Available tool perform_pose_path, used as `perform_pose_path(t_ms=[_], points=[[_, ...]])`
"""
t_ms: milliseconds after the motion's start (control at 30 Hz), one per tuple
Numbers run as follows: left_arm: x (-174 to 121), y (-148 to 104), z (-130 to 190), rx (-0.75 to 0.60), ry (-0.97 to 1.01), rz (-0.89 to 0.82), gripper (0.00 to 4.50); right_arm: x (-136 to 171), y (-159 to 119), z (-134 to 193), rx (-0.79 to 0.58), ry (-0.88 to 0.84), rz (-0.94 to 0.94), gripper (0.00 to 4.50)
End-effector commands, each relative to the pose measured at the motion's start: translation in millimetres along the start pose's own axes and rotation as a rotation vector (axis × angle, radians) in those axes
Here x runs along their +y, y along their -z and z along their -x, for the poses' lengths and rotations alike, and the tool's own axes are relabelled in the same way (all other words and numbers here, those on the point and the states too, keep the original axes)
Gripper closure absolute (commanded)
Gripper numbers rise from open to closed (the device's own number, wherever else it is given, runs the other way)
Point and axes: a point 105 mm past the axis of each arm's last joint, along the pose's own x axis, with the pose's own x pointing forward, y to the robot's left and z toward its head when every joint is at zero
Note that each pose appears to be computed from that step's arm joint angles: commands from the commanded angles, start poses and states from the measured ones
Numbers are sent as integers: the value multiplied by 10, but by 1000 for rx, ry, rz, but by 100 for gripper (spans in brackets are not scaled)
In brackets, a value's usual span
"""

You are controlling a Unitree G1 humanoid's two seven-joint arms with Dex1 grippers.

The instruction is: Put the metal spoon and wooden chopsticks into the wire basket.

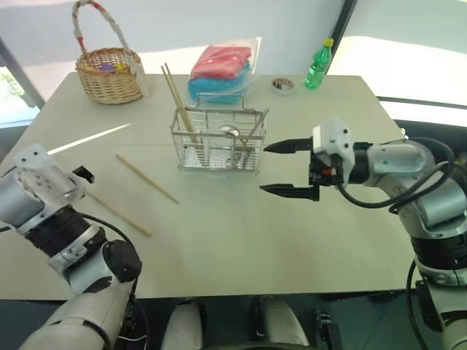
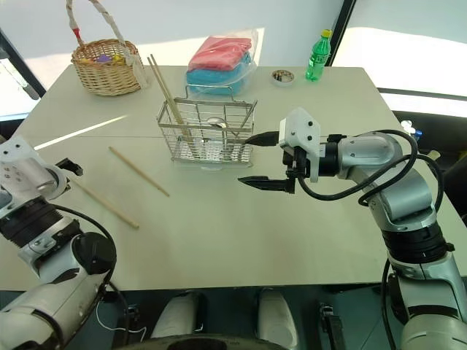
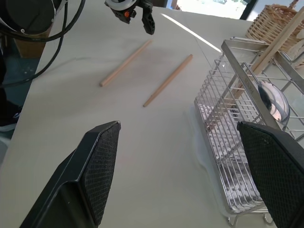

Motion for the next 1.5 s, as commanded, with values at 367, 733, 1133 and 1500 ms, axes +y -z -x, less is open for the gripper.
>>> perform_pose_path(t_ms=[367, 733, 1133, 1500], points=[[-148, -119, -272, 65, -8, -37, 0, 25, -109, 54, -34, 57, 31, 43], [-280, -44, -363, 129, 34, 23, 442, 9, -113, 120, -26, 95, 6, 39], [-147, -272, -336, 36, 26, 99, 442, 20, -80, 189, -5, 95, -7, 39], [-928, -2016, 1250, -969, 706, -86, 442, -44, -72, 212, -2, 126, -6, 39]])
